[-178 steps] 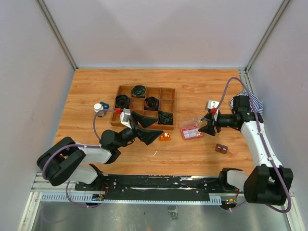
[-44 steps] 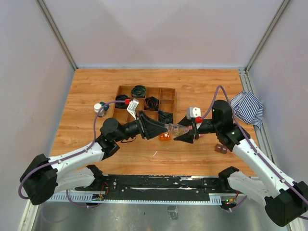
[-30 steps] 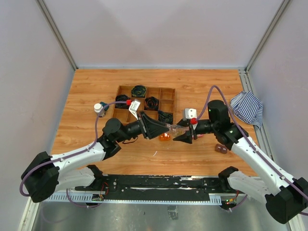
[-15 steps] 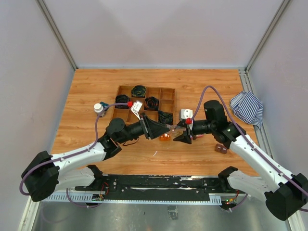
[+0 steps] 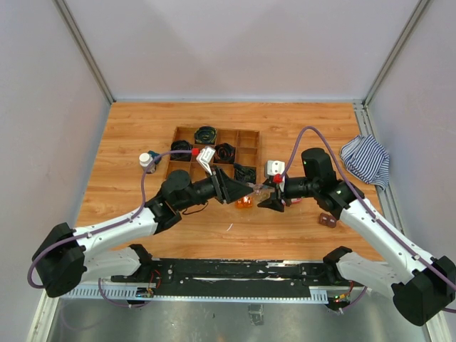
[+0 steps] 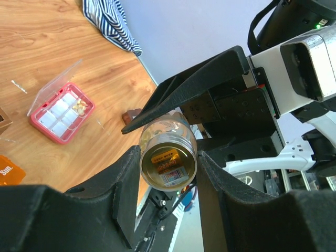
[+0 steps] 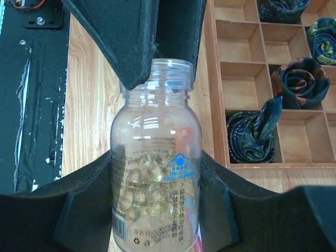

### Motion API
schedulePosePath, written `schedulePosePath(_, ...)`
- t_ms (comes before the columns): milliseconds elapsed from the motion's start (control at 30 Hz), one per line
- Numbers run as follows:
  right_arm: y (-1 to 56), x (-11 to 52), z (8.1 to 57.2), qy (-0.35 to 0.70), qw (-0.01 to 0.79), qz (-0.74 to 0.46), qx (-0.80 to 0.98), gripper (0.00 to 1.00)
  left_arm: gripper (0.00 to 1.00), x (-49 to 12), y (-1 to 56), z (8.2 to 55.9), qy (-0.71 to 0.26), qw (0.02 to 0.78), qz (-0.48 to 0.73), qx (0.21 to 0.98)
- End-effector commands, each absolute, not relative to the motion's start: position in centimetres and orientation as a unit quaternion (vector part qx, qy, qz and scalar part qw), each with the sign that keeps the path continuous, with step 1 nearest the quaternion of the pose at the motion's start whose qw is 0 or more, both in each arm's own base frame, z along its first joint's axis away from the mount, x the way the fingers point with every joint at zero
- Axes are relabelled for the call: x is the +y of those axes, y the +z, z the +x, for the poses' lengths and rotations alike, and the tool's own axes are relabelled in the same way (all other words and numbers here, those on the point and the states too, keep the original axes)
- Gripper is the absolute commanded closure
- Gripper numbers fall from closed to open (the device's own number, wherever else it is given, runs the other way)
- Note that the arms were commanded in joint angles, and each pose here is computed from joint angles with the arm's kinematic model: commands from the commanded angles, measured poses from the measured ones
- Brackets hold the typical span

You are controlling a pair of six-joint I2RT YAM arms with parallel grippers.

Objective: Sort the pills into containers
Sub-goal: Close the lid of the pill bottle.

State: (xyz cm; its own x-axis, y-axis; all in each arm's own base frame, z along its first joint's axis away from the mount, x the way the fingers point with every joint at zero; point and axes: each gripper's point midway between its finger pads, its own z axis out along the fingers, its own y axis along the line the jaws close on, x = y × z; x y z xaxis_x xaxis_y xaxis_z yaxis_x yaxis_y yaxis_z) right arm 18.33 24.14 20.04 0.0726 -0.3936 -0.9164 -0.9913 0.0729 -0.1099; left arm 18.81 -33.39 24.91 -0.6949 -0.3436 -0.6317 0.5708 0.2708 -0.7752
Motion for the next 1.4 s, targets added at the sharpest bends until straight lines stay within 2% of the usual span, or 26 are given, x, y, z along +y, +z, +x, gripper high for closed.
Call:
schedulePosePath(0,22.4,25.3,18.1,0.352,0.459,-0.598,0.554,0.99,0.84,-34.5,24.6,18.1,-0.596,0.369,0.099,0.707)
schedulePosePath(333,22.8,25.4,17.8,0.361,0.461,-0.595,0.551,0.99,0.85,-35.3,23.1,17.3,-0.584,0.342,0.141,0.723)
schedulePosePath(567,24.7,25.4,16.7,0.429,0.462,-0.562,0.536,0.99,0.84,-35.4,23.7,16.3,-0.594,0.349,0.185,0.7)
schedulePosePath(867,26.2,25.3,15.6,0.488,0.454,-0.54,0.514,0.99,0.84,-35.7,23.9,14.7,-0.579,0.379,0.323,0.646)
schedulePosePath(1133,26.7,25.3,14.9,0.513,0.443,-0.537,0.502,0.99,0.82,-36.0,22.8,14.2,-0.533,0.367,0.43,0.629)
schedulePosePath(1367,27.1,25.0,14.9,0.511,0.452,-0.534,0.499,0.99,0.74,-35.5,24.5,16.0,-0.515,0.397,0.396,0.648)
